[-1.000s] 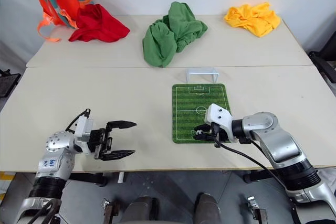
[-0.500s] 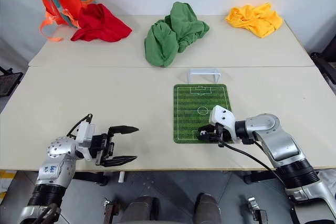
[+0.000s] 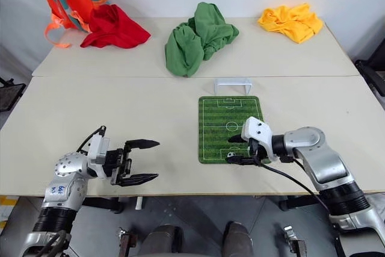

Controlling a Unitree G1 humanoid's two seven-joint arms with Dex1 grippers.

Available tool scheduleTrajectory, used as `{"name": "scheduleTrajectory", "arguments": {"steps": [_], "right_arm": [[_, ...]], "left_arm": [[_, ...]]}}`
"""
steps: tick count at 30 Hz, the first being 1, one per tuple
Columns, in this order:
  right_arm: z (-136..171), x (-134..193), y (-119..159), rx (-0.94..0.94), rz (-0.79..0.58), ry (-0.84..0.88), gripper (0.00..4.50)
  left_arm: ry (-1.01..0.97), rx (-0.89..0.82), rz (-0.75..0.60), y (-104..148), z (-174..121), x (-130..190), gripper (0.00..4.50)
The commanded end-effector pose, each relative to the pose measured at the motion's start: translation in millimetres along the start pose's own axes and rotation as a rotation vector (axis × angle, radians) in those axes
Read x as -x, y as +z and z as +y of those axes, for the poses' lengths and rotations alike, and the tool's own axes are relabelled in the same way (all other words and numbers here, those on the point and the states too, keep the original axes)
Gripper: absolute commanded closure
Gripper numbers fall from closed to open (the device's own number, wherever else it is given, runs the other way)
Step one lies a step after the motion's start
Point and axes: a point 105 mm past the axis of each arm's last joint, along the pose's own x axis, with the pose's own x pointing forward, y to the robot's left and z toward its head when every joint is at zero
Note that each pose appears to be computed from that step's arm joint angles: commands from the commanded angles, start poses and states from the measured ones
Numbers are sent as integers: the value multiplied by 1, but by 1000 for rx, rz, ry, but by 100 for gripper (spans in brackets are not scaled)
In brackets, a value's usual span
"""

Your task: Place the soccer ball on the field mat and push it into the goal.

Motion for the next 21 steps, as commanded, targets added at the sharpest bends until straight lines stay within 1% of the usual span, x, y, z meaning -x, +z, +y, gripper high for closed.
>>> {"name": "scheduleTrajectory", "arguments": {"steps": [1, 3, 6, 7, 10, 11, 14, 18, 21], "right_arm": [[9, 10, 30, 75, -38, 33, 127], [13, 11, 35, 81, -39, 40, 127], [28, 10, 46, 42, -109, 66, 184], [31, 10, 47, 37, -119, 70, 217], [38, 4, 33, 3, -92, 59, 320], [40, 2, 29, -9, -88, 55, 370], [41, -1, 19, -43, -87, 39, 449], [40, -5, 5, -92, -83, 16, 449], [37, -9, -11, -131, -73, 9, 449]], "left_arm": [[-10, -20, -18, 5, 1, -3, 0], [-11, -20, -19, 4, 1, -4, 0], [-16, -23, -24, 4, 1, -5, 0], [-17, -24, -25, 4, 1, -5, 0], [-25, -23, -26, 4, 1, -5, 0], [-26, -23, -25, 4, 2, -5, 0], [-27, -23, -23, 5, 3, -4, 0], [-31, -21, -18, 4, 2, -3, 0], [-32, -19, -19, 5, 2, -3, 0]]}}
